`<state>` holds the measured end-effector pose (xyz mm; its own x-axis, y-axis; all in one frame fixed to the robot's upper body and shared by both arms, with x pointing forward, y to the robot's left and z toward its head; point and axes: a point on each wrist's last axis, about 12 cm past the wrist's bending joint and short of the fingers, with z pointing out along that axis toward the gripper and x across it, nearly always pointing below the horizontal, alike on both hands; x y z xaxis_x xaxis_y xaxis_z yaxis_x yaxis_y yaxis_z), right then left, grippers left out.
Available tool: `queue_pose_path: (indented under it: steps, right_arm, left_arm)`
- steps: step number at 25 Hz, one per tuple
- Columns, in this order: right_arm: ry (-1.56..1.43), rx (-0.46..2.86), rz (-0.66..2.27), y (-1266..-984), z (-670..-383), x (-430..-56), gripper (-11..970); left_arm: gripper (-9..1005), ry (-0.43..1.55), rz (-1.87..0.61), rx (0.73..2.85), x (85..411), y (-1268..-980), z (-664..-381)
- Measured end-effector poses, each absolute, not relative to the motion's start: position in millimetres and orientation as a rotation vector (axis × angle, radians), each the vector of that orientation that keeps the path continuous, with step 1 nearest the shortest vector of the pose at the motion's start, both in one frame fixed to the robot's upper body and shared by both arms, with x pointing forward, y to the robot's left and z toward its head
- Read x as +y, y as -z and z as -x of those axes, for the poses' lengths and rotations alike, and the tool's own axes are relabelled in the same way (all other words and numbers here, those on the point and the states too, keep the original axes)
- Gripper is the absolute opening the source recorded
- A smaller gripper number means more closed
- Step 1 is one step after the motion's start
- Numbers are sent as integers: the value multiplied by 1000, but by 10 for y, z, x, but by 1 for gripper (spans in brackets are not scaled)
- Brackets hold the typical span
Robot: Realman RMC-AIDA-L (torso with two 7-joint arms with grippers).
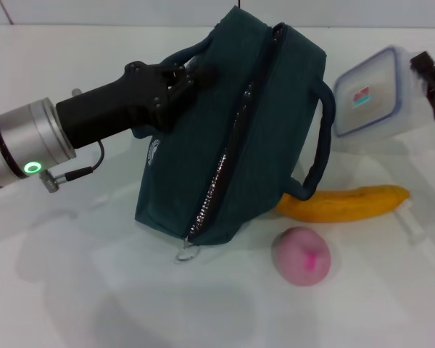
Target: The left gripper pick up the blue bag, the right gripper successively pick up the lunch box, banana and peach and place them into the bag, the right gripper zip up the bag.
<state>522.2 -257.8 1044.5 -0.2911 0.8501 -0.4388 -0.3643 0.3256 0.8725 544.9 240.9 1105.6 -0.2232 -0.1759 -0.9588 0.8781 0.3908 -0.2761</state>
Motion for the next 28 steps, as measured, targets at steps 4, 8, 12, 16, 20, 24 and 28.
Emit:
queue_pose_path:
  steps: [4, 8, 12, 16, 20, 24, 28]
  right_arm:
    - [-1278, 1343, -400, -10536, -5209, -2650, 108]
    - [-1288, 1292, -348, -10617, -5205, -2685, 92]
    - [-1305, 1270, -318, -10674, -5240, -2667, 87]
    - [-1328, 1242, -280, -10745, -5276, -2652, 81]
    - [-1386, 1200, -245, -10859, -5363, -2573, 74]
    - [-1455, 1150, -187, -11021, -5492, -2442, 53]
    - [-1494, 1133, -163, -11102, -5565, -2363, 20]
  left_arm:
    - [39, 1131, -626, 1508, 2418, -11059, -5499]
    - [39, 1109, -611, 1526, 2413, -11059, -5549]
    - [39, 1100, -601, 1534, 2409, -11049, -5561]
    - [39, 1089, -593, 1539, 2395, -11034, -5568]
    - [39, 1084, -588, 1546, 2396, -11020, -5570]
    - [39, 1074, -580, 1559, 2392, -11003, -5584]
    - [39, 1074, -581, 1560, 2387, -11000, -5584]
